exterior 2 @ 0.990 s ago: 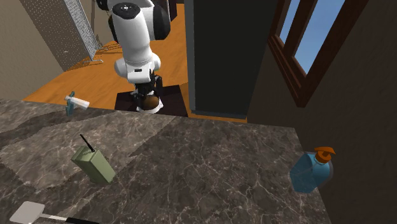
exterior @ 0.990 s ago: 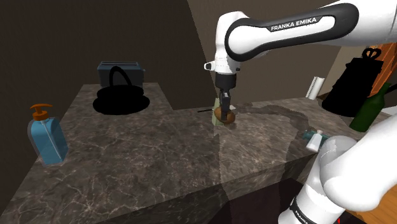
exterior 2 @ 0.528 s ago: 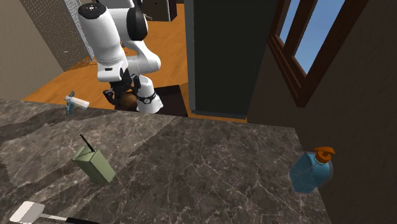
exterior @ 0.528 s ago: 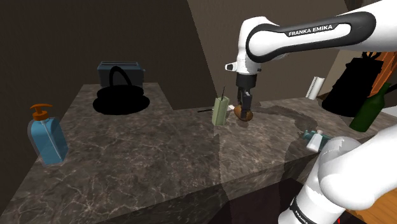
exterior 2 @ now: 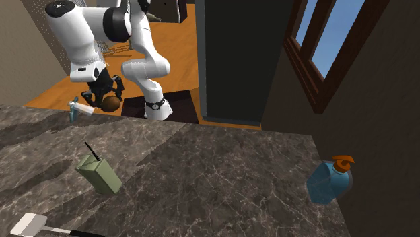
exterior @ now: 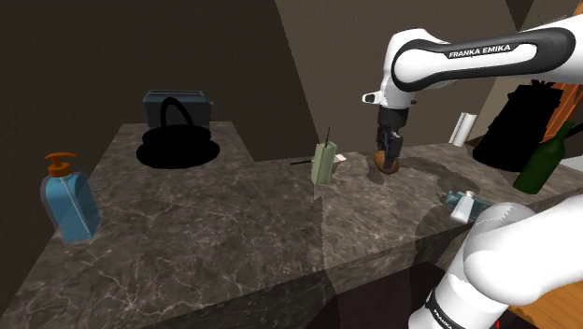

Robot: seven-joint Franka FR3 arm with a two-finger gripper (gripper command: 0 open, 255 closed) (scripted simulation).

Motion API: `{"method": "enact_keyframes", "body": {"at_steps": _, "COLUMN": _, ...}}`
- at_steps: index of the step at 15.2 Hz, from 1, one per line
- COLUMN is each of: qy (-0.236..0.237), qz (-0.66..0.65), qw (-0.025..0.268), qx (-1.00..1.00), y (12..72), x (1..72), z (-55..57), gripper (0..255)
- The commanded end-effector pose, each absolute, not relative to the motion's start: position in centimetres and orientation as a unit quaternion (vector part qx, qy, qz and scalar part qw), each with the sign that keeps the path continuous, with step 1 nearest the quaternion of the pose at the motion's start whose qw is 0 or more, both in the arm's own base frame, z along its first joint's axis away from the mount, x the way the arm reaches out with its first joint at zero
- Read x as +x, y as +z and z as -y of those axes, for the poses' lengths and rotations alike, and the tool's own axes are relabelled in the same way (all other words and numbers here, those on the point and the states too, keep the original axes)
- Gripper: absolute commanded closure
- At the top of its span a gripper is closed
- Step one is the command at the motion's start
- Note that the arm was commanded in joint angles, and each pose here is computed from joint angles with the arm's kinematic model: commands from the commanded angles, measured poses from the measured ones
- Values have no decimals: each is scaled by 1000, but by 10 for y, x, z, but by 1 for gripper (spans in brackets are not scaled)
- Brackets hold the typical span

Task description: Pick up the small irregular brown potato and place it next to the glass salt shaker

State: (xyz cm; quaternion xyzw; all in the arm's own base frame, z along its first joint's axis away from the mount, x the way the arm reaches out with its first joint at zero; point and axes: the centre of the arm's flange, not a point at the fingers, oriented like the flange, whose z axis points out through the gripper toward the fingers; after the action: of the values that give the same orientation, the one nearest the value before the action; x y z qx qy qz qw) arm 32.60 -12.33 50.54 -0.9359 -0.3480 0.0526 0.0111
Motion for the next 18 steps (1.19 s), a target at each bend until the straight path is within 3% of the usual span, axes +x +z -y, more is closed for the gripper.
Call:
{"method": "enact_keyframes", "body": {"at_steps": 1, "qy": 53, "qz": 349, "qw": 11, "qx": -936, "y": 502, "x": 315, "z": 148, "gripper": 255}}
{"method": "enact_keyframes", "body": {"at_steps": 9, "qy": 53, "qz": 349, "qw": 11, "qx": -936, "y": 503, "x": 269, "z": 252, "gripper": 255}}
{"method": "enact_keyframes", "body": {"at_steps": 18, "qy": 53, "qz": 349, "qw": 11, "qx": -936, "y": 455, "x": 269, "z": 252, "gripper": 255}}
